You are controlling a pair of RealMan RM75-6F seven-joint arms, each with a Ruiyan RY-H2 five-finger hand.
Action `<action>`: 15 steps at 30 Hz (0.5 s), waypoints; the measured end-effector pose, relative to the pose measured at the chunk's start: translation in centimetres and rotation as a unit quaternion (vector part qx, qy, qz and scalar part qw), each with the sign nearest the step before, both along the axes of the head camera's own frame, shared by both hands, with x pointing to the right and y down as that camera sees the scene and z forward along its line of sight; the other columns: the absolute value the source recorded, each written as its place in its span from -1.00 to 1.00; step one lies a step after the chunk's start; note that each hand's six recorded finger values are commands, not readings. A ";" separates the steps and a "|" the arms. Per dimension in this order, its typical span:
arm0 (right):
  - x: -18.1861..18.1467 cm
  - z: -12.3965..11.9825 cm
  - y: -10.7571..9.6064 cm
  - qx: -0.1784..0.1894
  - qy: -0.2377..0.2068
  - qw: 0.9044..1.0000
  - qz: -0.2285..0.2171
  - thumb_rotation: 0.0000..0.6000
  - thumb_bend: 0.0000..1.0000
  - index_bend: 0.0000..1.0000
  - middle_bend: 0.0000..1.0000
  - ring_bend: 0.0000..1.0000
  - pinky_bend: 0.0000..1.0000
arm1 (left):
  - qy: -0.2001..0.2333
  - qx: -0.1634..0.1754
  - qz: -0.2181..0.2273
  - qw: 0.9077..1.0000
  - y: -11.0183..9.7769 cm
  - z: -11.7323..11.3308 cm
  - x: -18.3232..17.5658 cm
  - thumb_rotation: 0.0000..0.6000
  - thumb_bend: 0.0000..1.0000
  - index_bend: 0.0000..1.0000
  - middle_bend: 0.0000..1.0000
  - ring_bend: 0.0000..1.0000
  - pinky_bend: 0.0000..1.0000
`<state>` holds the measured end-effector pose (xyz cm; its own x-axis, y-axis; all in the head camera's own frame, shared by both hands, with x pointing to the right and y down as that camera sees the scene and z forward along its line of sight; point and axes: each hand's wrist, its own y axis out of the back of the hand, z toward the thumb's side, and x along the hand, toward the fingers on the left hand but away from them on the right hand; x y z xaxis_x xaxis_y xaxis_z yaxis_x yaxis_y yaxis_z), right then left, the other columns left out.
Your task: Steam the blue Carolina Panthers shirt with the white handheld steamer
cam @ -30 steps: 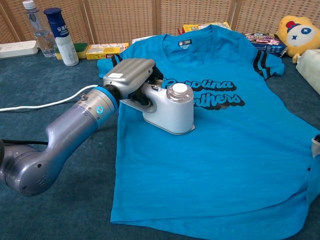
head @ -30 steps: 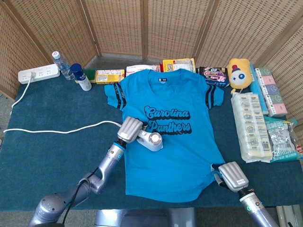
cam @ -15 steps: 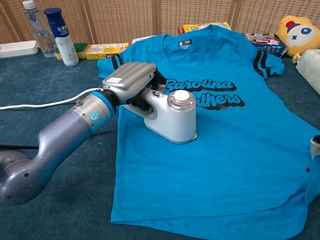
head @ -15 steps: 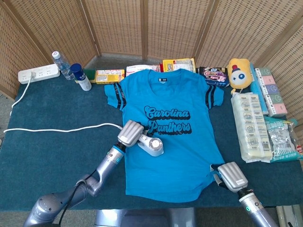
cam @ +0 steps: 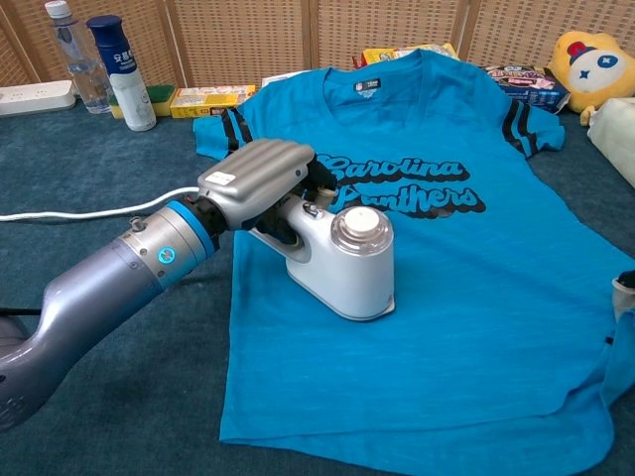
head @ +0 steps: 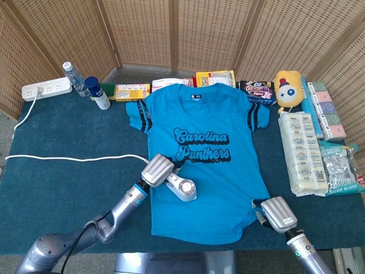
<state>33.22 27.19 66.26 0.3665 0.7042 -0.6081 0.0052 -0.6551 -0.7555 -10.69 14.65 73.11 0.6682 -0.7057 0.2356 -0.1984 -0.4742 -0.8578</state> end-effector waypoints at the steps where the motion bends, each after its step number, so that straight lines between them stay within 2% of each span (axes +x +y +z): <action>1: 0.0 0.0 0.0 0.000 0.000 1.000 0.000 1.00 0.21 0.27 0.24 0.40 0.67 | 0.000 -0.002 0.001 1.000 0.2 0.0 0.0 1.00 -0.37 0.60 0.53 0.39 0.55; 15: 0.1 0.0 0.0 0.001 0.001 1.000 0.001 1.00 0.21 0.27 0.24 0.40 0.67 | 0.028 -0.018 0.023 0.999 2.5 -0.7 0.8 1.00 -0.38 0.60 0.53 0.39 0.55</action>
<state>33.34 27.22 66.21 0.3634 0.7061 -0.6078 0.0055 -0.6540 -0.7565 -9.91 17.20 72.39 0.7129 -0.6653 0.2217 -0.2228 -0.5147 -0.8279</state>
